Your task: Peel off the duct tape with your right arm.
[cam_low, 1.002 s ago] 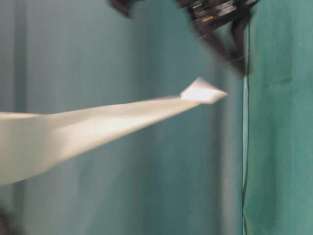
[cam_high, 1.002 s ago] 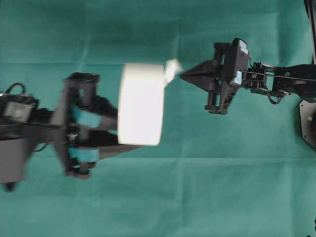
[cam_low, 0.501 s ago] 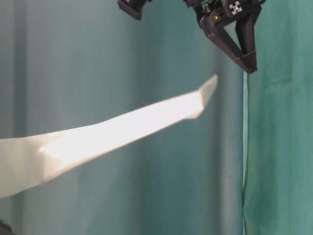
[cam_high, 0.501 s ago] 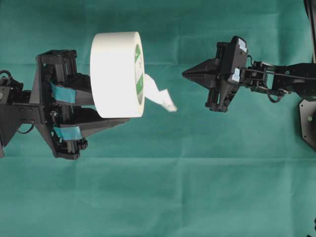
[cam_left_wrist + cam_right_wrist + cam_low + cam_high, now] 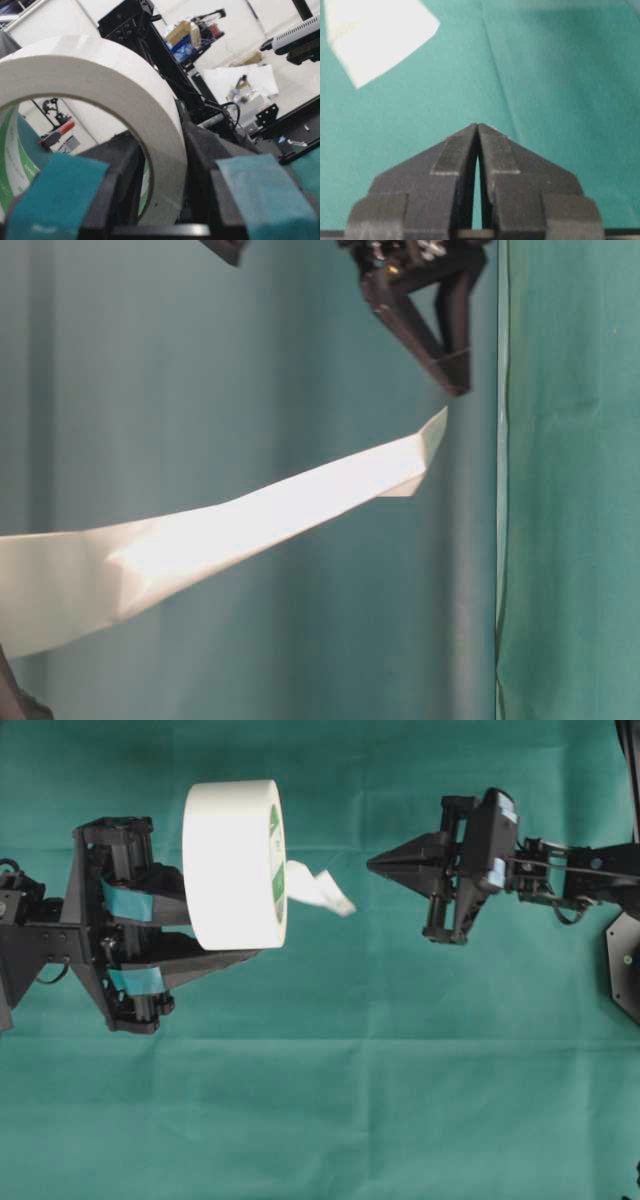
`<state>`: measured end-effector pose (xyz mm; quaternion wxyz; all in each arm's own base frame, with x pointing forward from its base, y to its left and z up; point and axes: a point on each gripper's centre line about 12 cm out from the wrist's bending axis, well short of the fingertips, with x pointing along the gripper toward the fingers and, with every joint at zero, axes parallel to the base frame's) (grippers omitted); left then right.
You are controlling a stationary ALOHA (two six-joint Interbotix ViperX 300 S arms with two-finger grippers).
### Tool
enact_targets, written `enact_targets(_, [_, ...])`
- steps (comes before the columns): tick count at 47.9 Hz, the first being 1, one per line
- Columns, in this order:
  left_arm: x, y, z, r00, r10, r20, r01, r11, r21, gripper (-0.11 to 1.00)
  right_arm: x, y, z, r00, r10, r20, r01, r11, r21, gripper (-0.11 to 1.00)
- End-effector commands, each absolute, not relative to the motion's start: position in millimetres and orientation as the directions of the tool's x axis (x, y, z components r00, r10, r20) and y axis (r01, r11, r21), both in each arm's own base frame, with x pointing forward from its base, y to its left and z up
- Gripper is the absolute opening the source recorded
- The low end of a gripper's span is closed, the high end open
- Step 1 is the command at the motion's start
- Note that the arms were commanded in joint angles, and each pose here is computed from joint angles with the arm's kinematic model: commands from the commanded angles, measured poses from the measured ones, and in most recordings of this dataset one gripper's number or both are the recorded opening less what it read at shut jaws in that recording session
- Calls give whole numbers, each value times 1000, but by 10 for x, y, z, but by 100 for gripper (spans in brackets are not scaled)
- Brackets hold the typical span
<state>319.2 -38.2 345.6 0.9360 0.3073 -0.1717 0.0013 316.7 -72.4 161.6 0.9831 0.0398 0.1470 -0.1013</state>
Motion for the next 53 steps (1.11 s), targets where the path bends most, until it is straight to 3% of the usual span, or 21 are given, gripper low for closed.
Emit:
enact_targets(1, [3140, -344, 3579, 926, -91, 365, -142, 814, 564, 20, 3169, -662, 1778, 956, -164, -242, 178, 984, 34, -10])
enact_targets(35, [3135, -261, 3501, 935, -68, 347, -151, 811, 566, 20, 3168, -580, 1887, 973, -129, -191, 134, 991, 10, -7])
enact_targets(41, [3131, -256, 3506, 935, -66, 348, -153, 810, 566, 21, 3257, -486, 1868, 977, -86, -197, 85, 996, -14, 6])
enact_targets(46, [3132, -251, 3506, 935, -65, 348, -154, 810, 566, 20, 3346, -399, 1861, 979, -42, -199, 35, 999, -37, 31])
enact_targets(51, [3131, -256, 3506, 935, -66, 348, -153, 810, 566, 20, 3428, -345, 1868, 980, -16, -196, 7, 999, -50, 62])
enact_targets(53, [3133, -251, 3512, 935, -65, 350, -155, 810, 565, 20, 3464, -342, 1875, 981, -12, -194, 2, 999, -54, 67])
